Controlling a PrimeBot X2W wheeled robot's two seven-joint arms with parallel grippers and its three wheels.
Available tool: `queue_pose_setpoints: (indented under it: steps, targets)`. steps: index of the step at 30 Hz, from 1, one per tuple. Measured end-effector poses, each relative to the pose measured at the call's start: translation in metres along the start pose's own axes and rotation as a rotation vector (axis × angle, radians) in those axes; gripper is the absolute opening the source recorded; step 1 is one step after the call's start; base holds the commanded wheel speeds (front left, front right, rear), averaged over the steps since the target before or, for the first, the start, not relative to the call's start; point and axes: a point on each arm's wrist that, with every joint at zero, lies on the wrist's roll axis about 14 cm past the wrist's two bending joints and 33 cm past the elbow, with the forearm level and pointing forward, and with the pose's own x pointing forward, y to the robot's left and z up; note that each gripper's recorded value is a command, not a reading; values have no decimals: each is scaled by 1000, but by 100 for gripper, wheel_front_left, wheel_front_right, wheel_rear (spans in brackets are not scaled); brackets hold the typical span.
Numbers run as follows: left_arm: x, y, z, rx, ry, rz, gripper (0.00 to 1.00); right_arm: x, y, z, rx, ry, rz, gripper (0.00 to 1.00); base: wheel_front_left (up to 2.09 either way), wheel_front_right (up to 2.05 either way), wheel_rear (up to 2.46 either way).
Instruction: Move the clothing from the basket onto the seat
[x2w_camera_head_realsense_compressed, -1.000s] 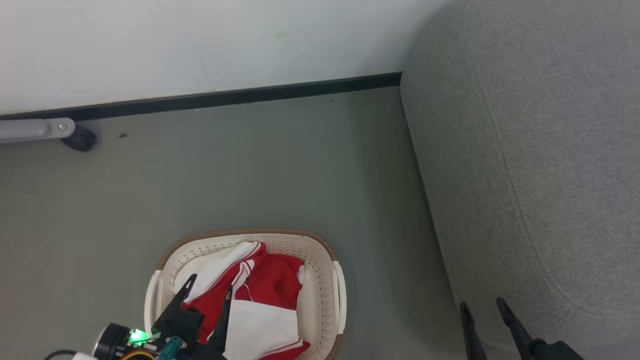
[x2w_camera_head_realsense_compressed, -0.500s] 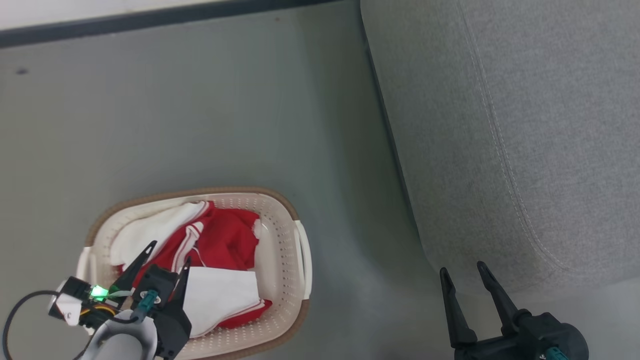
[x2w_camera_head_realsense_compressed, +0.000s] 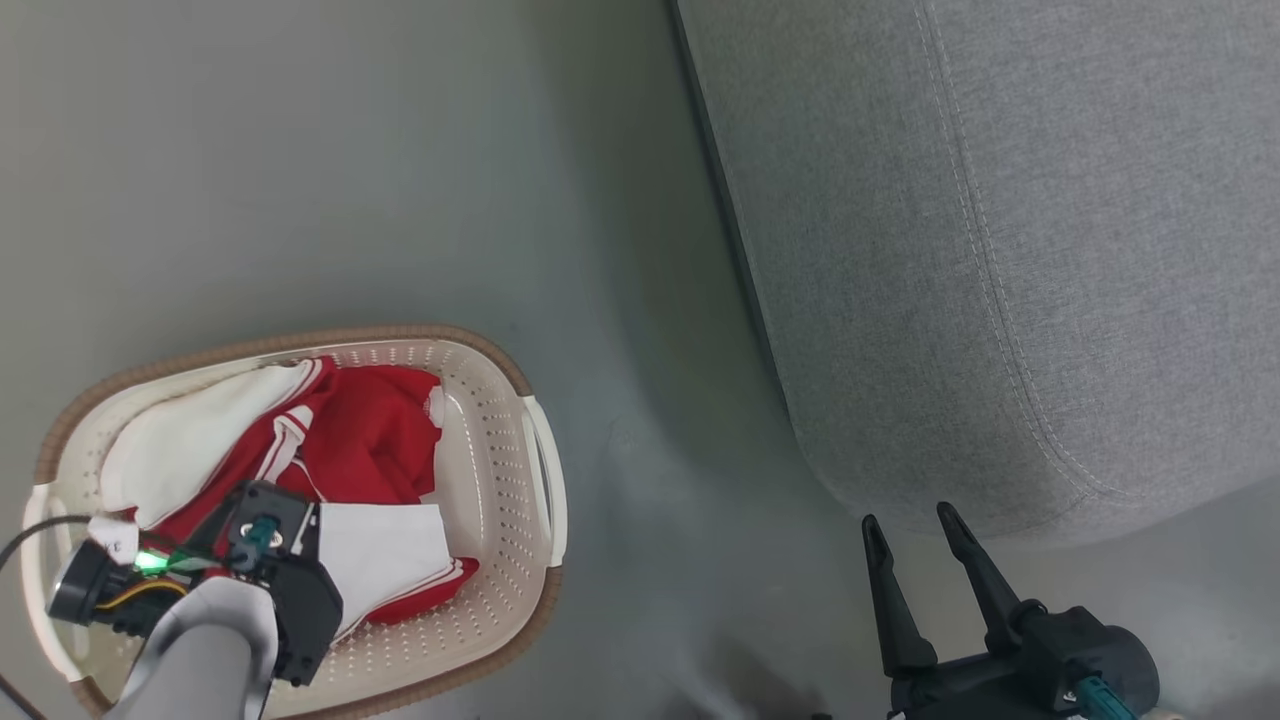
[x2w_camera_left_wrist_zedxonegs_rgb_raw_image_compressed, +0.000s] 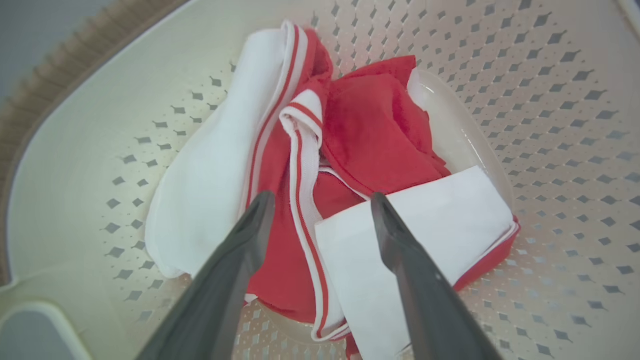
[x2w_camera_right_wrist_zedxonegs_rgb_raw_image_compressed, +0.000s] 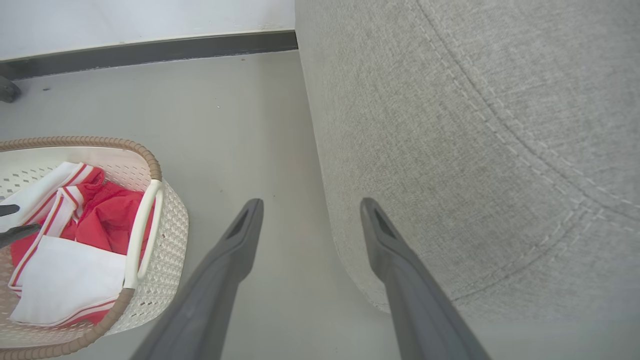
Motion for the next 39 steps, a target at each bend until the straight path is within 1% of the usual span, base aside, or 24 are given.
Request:
queue_pose_setpoints:
  steps: [4, 11, 17, 19, 23, 26, 30, 36, 39]
  targets:
    - [10, 7, -13, -22, 91, 23, 100, 3, 4, -3, -2, 11, 9, 100, 0, 0, 0]
    - [27, 15, -25, -119, 184, 49, 100, 14, 14, -4, -10, 12, 40, 100, 0, 0, 0]
    - [37, 8, -43, -124, 262, 21, 100, 20, 24, -10, -13, 30, 66, 100, 0, 0, 0]
    - [41, 10, -49, -123, 285, 23, 100, 20, 28, -14, -4, 40, 75, 100, 0, 0, 0]
    - [49, 19, -55, -119, 313, 48, 100, 23, 33, -17, -2, 48, 81, 100, 0, 0, 0]
    - [54, 20, -55, -116, 317, 49, 100, 25, 32, -18, -2, 52, 72, 100, 0, 0, 0]
    - [63, 13, -53, -129, 326, 34, 100, 28, 30, -22, -7, 64, 63, 100, 0, 0, 0]
    - [67, 12, -57, -148, 350, 35, 100, 31, 33, -25, -9, 69, 64, 100, 0, 0, 0]
    - [67, 10, -61, -182, 367, 39, 100, 32, 35, -26, -11, 70, 68, 100, 0, 0, 0]
